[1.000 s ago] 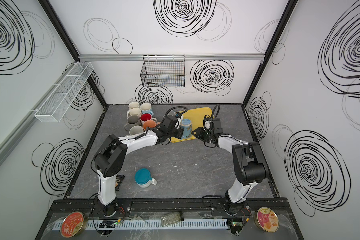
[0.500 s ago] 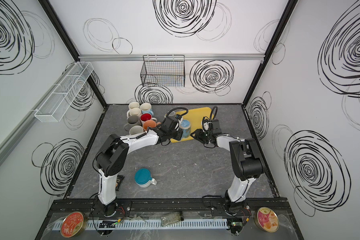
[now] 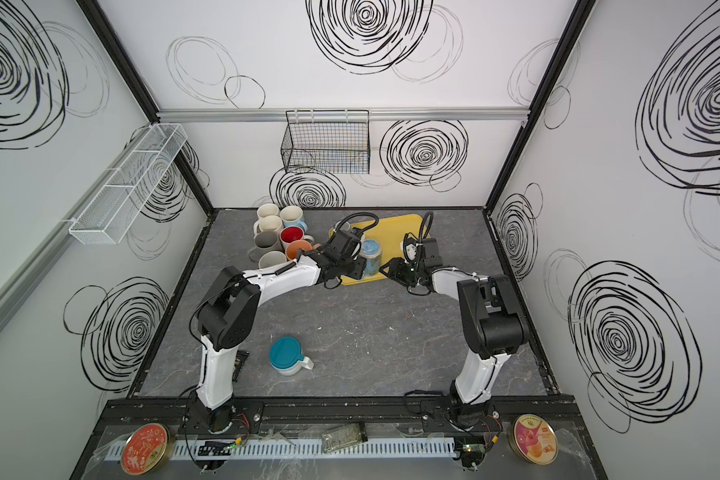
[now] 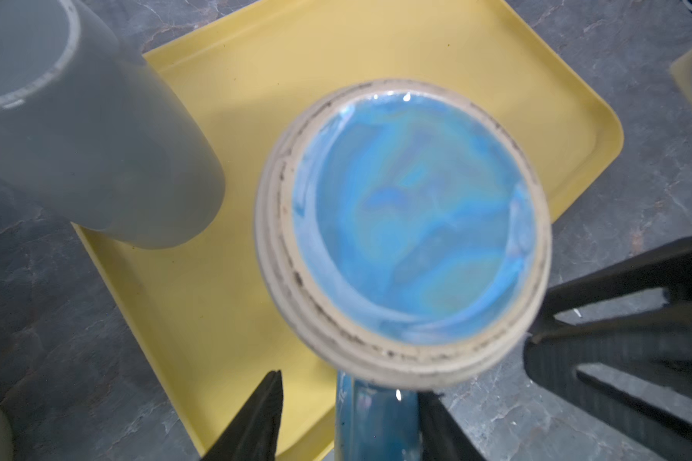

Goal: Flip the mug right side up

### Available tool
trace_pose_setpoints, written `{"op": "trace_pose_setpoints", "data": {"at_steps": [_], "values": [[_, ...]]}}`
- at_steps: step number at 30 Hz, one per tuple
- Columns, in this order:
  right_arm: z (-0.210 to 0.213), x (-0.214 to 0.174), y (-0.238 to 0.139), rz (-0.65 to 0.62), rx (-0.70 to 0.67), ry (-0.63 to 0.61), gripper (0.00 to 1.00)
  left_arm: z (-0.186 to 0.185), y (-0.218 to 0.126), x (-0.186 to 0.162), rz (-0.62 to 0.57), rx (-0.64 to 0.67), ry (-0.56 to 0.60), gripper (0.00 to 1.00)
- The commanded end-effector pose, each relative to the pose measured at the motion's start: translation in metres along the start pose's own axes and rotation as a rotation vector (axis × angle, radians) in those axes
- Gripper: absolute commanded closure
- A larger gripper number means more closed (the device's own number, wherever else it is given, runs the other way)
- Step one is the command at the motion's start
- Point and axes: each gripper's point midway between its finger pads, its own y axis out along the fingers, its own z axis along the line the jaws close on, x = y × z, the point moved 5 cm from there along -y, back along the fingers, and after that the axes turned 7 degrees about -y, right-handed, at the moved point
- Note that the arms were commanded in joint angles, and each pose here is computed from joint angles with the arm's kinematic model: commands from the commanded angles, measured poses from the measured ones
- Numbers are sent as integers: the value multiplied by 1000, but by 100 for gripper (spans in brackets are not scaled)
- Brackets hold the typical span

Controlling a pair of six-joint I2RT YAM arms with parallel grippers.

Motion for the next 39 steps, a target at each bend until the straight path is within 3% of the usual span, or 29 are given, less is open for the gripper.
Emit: {"op": "trace_pose_setpoints", "data": {"at_steps": [1, 3, 8, 10, 19, 33, 39], "values": [[6, 5, 1, -2, 24, -34, 53, 0, 8, -3, 27, 33, 20, 48], [6, 6, 0, -4, 23, -37, 53, -2, 9, -3, 31, 33, 24, 51], [10, 10, -7, -37, 26, -37, 53, -11, 2, 6, -10, 23, 40, 91], [14, 13, -13, -76, 34, -37, 52, -12, -3, 11, -32, 13, 37, 99], [38, 32, -45, -204, 56, -59, 52, -18, -30, 41, -177, -110, -67, 100], [60, 37, -69, -265, 126, -34, 52, -31, -99, 91, -452, -341, -224, 100], [83, 40, -90, -303, 180, -86, 52, -39, -129, 106, -580, -490, -286, 100]]}}
